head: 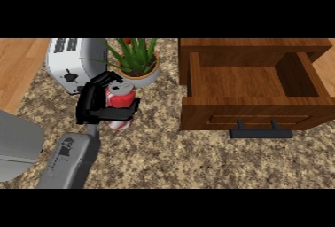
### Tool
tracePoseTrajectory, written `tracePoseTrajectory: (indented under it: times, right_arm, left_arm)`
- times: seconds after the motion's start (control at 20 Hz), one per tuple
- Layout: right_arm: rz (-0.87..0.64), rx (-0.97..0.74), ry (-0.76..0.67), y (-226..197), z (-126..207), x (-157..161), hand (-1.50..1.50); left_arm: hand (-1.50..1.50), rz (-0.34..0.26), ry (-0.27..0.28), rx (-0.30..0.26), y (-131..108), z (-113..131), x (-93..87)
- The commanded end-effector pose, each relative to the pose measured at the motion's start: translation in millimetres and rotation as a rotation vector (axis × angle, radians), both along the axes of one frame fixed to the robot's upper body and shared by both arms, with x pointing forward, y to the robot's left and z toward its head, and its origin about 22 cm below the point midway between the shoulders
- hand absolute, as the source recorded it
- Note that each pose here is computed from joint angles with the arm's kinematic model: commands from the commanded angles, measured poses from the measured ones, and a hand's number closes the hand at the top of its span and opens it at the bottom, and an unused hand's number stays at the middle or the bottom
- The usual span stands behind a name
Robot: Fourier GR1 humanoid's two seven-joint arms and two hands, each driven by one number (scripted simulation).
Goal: Pick up the can, place it into the drawer and close the drawer
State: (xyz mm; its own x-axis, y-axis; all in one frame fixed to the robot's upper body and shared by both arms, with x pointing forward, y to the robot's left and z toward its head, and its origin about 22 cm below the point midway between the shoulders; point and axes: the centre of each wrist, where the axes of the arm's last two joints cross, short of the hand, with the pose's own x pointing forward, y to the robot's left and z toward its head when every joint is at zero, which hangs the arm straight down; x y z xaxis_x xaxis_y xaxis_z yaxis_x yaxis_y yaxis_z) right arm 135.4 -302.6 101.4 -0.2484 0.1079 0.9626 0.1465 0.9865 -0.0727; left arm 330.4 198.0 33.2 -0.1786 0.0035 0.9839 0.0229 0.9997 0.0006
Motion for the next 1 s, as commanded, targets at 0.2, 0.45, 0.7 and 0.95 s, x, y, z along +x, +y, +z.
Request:
tracePoseTrajectory:
  times: [0.2,0.45,0.7,0.95]
  right_arm:
    - [0.012,-0.001,-0.005,-4.4,-0.4,3.0,-1.50]
    - [-0.003,0.000,-0.022,-3.0,-4.0,-4.9,-1.50]
    - [-0.017,0.006,-0.008,-8.1,-9.2,2.8,-1.50]
    - [-0.007,0.015,-0.015,1.6,-6.4,6.8,-1.50]
  left_arm:
    - [1.50,-0.059,-0.008,0.022,-55.3,85.5,20.2]
    - [1.50,-0.105,-0.056,0.060,-104.7,113.3,15.5]
    - [1.50,-0.100,-0.079,0.072,-140.7,150.8,15.4]
    - [1.50,-0.106,-0.075,0.092,-155.2,185.0,48.7]
